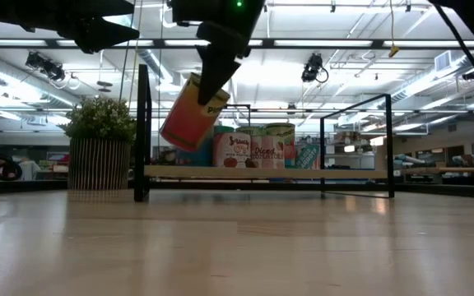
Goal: Pick and place cans onto a shelf
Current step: Put the orange can on the shelf aligned with the other blue can
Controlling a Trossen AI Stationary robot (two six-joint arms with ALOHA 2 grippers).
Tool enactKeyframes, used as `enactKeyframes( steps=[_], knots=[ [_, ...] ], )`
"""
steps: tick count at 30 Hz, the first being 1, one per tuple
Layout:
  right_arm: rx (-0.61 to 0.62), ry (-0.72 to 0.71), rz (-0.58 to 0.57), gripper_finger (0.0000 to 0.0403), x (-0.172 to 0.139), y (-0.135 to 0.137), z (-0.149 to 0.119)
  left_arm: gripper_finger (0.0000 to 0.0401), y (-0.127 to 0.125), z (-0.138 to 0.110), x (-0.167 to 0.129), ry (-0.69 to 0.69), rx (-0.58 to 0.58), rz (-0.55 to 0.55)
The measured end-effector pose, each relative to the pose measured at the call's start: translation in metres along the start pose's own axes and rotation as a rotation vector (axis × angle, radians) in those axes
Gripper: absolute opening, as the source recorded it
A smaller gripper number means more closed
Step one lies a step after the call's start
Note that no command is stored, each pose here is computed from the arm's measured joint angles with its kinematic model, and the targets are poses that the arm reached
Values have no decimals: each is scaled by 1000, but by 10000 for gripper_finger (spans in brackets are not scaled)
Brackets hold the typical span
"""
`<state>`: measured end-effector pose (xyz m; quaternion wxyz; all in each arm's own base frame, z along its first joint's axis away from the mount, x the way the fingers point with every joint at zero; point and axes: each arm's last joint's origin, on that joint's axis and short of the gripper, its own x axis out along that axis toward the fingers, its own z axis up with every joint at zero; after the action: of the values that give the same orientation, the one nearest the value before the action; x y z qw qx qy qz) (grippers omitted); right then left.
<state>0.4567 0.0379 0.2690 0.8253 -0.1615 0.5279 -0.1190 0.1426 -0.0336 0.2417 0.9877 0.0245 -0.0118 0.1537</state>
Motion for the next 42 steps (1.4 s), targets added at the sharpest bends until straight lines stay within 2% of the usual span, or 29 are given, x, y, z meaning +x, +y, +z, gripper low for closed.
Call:
enactKeyframes(
  steps=[7,14,16,24,32,42],
  knots=[
    [19,-18,-3,327,4,-8,2,389,0,0,0,0,0,0],
    [82,23,144,327,7,-2,-2,389,0,0,0,1,0,0],
    [88,64,148,327,9,1,-5,389,0,0,0,1,-4,0],
    [68,64,179,331,7,0,-6,389,0,0,0,1,-4,0],
    [96,64,155,362,15,-14,-6,389,0,0,0,1,-5,-1],
    [125,57,125,366,17,-20,-5,389,0,0,0,3,-3,-1]
  ],
)
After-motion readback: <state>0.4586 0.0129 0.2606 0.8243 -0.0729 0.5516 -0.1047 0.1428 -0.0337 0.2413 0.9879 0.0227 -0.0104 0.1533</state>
